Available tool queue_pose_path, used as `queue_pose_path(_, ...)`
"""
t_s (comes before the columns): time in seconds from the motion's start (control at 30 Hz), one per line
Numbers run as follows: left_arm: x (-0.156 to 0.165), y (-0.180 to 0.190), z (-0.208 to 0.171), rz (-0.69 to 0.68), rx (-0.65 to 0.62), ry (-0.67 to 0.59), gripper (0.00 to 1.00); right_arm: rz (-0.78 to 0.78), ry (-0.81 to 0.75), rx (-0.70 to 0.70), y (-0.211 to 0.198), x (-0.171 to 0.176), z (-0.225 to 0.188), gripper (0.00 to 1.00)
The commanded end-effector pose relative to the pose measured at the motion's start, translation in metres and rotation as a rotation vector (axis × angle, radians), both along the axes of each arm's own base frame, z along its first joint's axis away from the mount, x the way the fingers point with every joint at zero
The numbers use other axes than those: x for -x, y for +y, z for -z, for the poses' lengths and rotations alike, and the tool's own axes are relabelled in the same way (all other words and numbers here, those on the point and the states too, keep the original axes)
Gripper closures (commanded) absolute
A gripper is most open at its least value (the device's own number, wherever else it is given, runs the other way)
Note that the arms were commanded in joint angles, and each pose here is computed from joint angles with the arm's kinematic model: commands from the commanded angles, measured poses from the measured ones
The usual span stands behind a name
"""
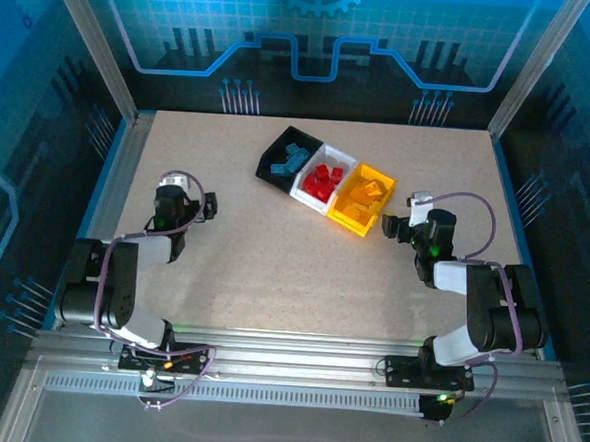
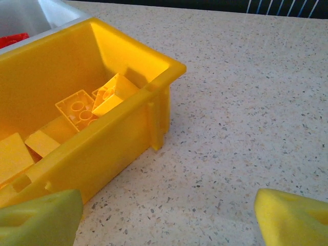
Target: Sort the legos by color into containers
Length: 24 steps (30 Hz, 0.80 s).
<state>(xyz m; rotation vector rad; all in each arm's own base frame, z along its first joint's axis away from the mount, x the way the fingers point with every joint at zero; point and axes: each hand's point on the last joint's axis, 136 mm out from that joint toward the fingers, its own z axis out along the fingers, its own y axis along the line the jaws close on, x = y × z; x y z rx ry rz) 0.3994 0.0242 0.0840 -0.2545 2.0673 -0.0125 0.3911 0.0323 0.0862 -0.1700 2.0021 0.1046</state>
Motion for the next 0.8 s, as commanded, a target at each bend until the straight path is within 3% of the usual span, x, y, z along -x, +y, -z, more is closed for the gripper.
queue_pose_path(0.0, -0.0026, -0.0254, -0.0155, 0.134, -0.035, -0.124, 0.01, -0.009, -0.055, 0.020, 0.0029, -0.0032, -0.0092, 0.12)
queue_pose_path(0.07, 0.0014, -0.0224, -0.0121, 0.131, -0.031, -0.188, 0.01, 0.009, -0.046, 0.023, 0.0009, -0.0041, -0.0078, 0.11)
queue_pose_path(0.23, 0.0013, -0.0223, -0.0107, 0.124, -0.031, -0.168, 0.01, 0.016, -0.036, 0.033, 0.0006, -0.0065, -0.0076, 0.00)
queue_pose_path(0.77, 0.0014, -0.0234, -0.0111, 0.125, -0.039, -0.172, 0.01, 0.019, -0.038, 0.038, 0.0006, -0.0061, -0.0074, 0.00)
